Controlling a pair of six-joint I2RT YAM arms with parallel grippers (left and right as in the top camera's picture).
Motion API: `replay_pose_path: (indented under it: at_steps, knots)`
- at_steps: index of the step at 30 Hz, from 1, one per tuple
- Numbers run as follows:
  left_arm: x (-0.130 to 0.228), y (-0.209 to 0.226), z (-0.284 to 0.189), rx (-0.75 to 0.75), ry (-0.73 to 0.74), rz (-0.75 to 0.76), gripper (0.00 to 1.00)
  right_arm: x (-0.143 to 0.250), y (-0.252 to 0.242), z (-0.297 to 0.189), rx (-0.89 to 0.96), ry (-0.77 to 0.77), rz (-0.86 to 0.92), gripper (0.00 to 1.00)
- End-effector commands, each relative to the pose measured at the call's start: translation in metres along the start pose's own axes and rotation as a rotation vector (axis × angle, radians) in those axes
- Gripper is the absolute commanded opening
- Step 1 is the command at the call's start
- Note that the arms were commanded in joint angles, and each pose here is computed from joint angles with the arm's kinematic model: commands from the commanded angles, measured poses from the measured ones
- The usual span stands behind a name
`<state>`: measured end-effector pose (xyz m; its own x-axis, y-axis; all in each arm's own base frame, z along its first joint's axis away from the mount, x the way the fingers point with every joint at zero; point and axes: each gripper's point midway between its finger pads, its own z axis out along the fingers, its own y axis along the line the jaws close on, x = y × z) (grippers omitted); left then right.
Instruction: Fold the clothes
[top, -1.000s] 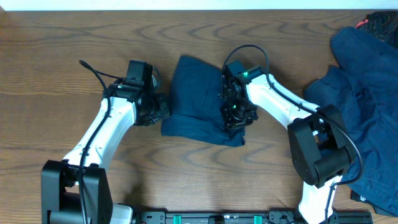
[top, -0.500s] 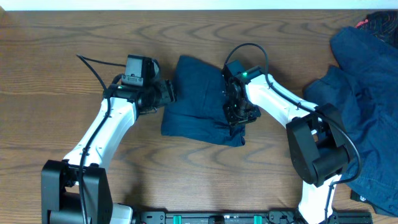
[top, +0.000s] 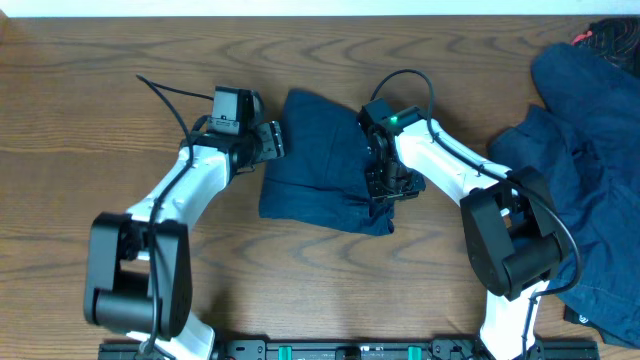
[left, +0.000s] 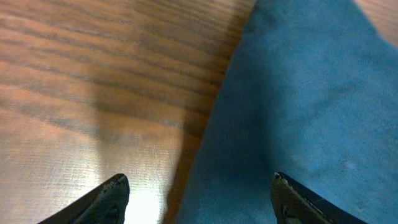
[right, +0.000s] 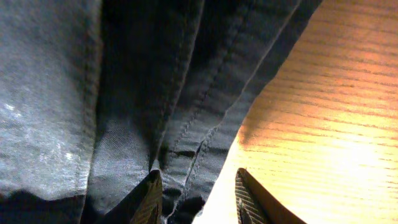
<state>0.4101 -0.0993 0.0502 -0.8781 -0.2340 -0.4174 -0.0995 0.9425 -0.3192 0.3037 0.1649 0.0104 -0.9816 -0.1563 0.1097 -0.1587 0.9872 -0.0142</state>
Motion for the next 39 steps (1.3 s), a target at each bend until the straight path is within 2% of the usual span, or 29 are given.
replay_pose_path:
  at_steps: [1,5,7,13,17,22,27,33,36,39]
  knots:
    - [0.009,0.002,0.015,0.007,0.035,0.023,0.74,0.001,-0.003,0.004,0.019,0.011,0.019,0.37]
    - [0.027,-0.008,0.031,0.095,0.119,0.011,0.74,0.001,-0.003,0.004,0.018,0.009,0.019,0.38]
    - [0.039,-0.012,0.038,0.135,0.169,0.002,0.69,0.0,-0.003,0.004,0.018,0.008,0.018,0.38]
    - [0.061,-0.031,0.042,0.272,0.274,-0.024,0.22,0.0,-0.003,0.004,0.018,0.008,0.018,0.38]
    - [0.062,-0.038,0.039,0.319,0.289,-0.027,0.06,0.0,-0.003,0.004,0.018,0.007,0.019,0.38]
    - [0.052,-0.031,0.031,0.31,0.259,-0.022,0.06,0.002,-0.004,0.004,0.021,0.014,0.019,0.38]
    - [0.005,0.015,0.002,0.201,0.105,-0.133,0.06,0.002,-0.005,0.004,0.021,0.015,0.022,0.37]
    - [-0.046,0.132,-0.054,-0.104,-0.131,-0.34,0.06,0.001,-0.008,0.004,0.02,0.016,0.03,0.37]
    - [-0.048,0.19,-0.08,-0.222,-0.19,-0.47,0.06,0.002,-0.008,0.004,0.021,0.018,0.03,0.37]
    - [-0.034,0.23,-0.095,-0.274,-0.179,-0.59,0.06,0.002,-0.008,0.004,0.02,0.018,0.03,0.37]
